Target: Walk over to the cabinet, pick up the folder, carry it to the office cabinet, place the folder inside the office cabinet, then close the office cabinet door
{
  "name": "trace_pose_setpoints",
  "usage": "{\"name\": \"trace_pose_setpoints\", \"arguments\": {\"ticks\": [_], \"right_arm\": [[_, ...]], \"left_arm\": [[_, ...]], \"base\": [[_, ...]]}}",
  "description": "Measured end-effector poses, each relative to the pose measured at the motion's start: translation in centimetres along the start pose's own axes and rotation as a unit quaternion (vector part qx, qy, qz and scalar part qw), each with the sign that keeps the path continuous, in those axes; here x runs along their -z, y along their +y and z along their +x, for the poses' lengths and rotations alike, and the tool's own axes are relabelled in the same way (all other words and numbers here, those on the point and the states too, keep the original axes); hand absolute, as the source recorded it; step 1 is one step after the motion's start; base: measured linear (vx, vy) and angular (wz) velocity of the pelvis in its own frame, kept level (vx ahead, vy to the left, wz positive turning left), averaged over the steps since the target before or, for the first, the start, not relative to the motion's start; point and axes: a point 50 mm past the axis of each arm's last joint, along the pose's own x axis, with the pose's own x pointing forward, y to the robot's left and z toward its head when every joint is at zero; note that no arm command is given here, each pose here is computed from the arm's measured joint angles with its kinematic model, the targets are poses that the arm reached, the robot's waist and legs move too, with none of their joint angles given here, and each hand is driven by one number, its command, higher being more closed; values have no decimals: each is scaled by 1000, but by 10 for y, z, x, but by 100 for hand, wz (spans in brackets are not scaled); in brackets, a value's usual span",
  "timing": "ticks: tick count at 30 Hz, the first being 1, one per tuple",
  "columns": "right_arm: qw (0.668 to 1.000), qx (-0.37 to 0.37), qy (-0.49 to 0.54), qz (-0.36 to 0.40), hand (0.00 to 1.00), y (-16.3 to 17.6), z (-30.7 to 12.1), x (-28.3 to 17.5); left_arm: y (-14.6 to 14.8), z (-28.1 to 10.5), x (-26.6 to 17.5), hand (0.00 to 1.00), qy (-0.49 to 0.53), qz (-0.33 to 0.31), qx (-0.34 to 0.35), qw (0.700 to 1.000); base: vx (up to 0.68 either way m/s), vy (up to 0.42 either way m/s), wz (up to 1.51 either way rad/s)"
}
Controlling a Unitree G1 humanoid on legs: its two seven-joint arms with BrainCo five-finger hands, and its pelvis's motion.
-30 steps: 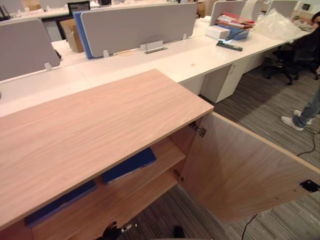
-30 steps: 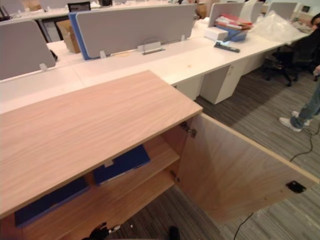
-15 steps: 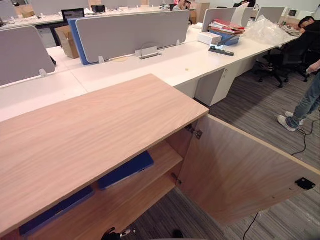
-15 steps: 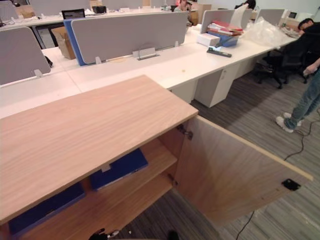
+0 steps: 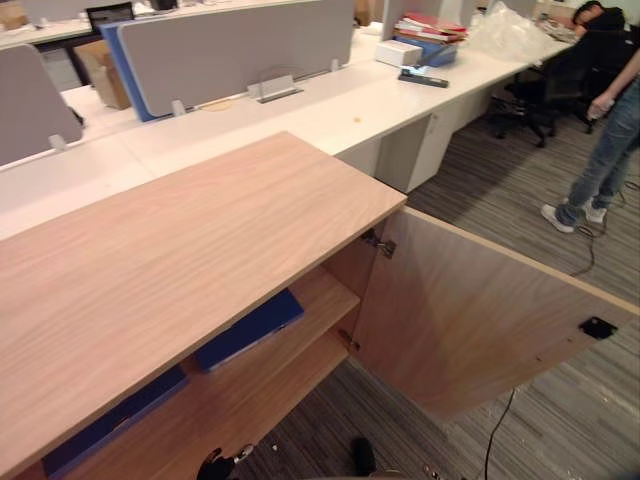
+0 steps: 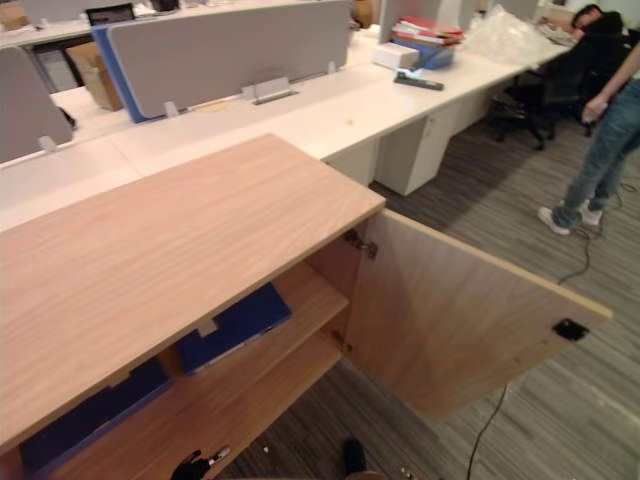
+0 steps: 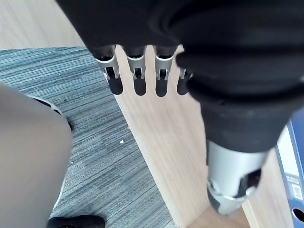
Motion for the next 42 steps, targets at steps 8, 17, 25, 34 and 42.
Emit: {"name": "trace_pose_setpoints", "arguments": {"ticks": [8, 17, 25, 34, 42], "right_arm": [[976, -44, -201, 68, 0, 36, -15, -99], [949, -60, -301, 72, 0, 47, -24, -172], [914, -141, -381, 8, 0, 74, -45, -226], [851, -221, -475, -24, 0, 115, -89, -306], [812, -272, -507, -94, 0, 138, -115, -330]], "left_arm": [[17, -2, 8, 0, 14, -118, -38, 992], [41, -12, 45, 0, 70, -189, -75, 977], [35, -11, 35, 0, 43, -233, -74, 969], [34, -12, 32, 0, 32, -186, -50, 981], [37, -14, 40, 0, 41, -178, -54, 982]], "base": [[51, 12, -117], [74, -142, -54], [53, -100, 4], [-11, 18, 12], [-66, 46, 6]]}}
